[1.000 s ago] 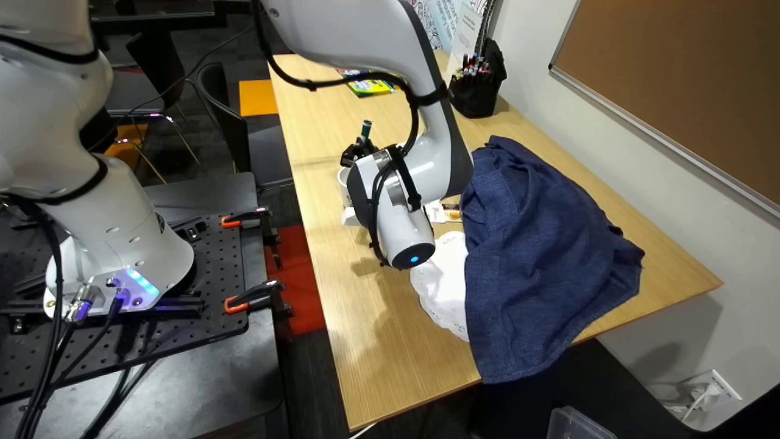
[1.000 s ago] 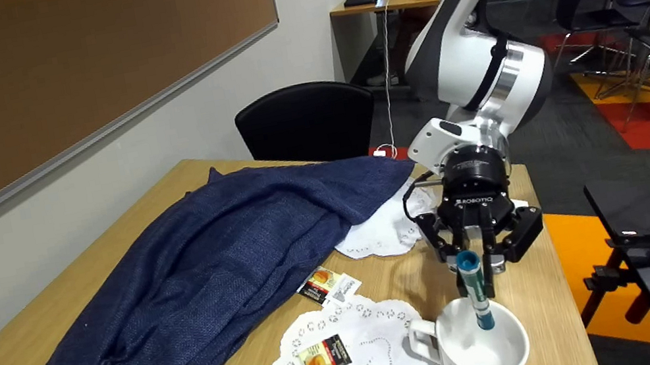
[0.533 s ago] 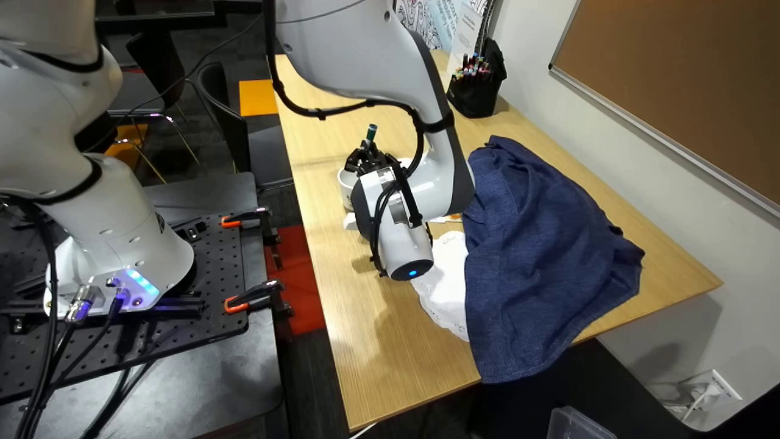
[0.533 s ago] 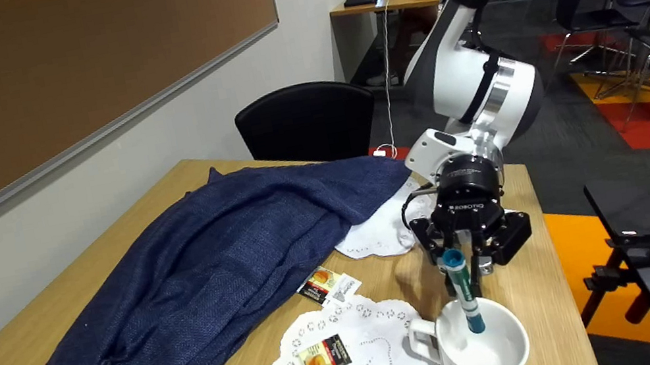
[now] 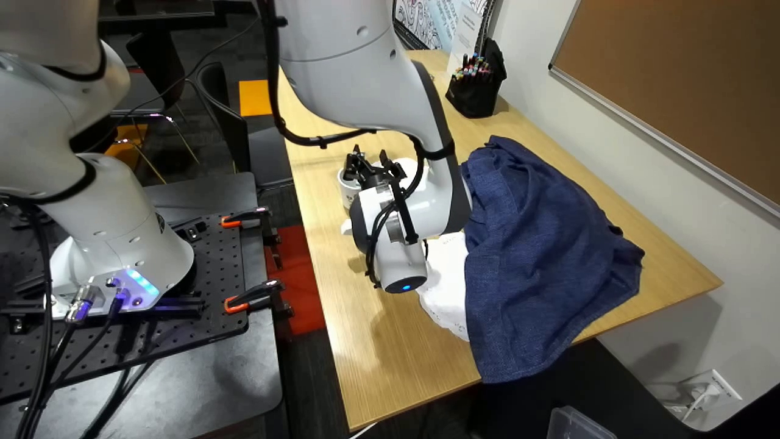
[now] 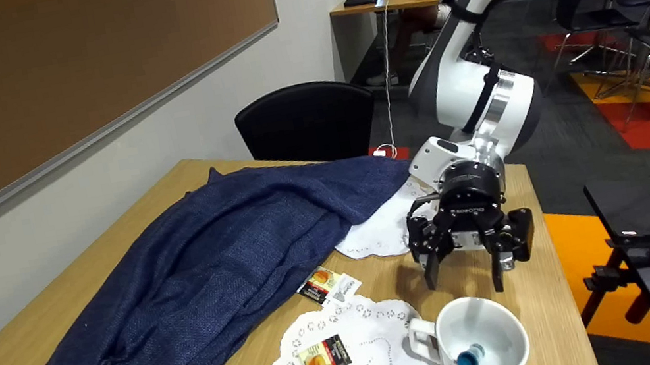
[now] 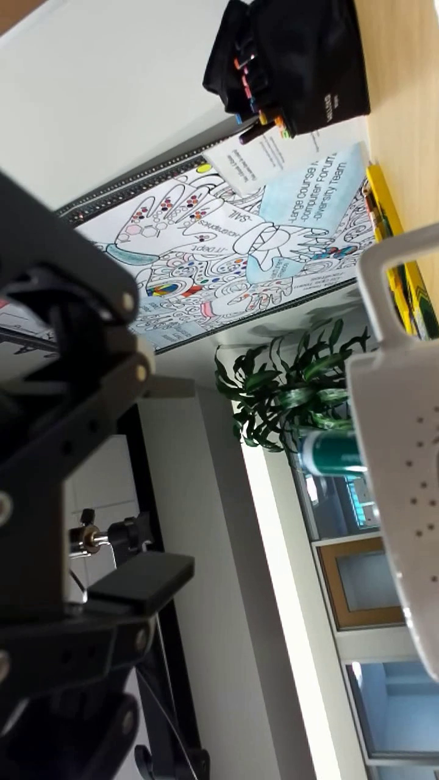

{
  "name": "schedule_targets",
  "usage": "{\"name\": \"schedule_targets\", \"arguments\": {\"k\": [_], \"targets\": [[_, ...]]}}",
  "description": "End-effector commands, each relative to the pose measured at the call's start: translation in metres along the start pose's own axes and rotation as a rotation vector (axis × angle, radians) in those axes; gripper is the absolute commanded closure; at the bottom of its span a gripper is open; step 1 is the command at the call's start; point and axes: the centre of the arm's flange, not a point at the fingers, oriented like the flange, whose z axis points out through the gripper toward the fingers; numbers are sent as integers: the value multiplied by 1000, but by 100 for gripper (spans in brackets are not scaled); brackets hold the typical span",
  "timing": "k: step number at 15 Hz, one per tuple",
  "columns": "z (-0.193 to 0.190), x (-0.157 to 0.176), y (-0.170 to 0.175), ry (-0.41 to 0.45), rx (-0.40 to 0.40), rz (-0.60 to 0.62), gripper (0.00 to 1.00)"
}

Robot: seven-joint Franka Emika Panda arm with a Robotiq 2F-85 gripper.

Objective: Put the marker into the mug.

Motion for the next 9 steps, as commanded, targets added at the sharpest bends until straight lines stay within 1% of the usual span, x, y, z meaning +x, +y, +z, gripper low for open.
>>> {"name": "schedule_targets", "arguments": {"k": [1,6,9], "targets": [[2,-15,-13,6,8,-27,1],[7,14,-25,8,37,-55,0],[8,37,-33,10,38,-76,0]]}}
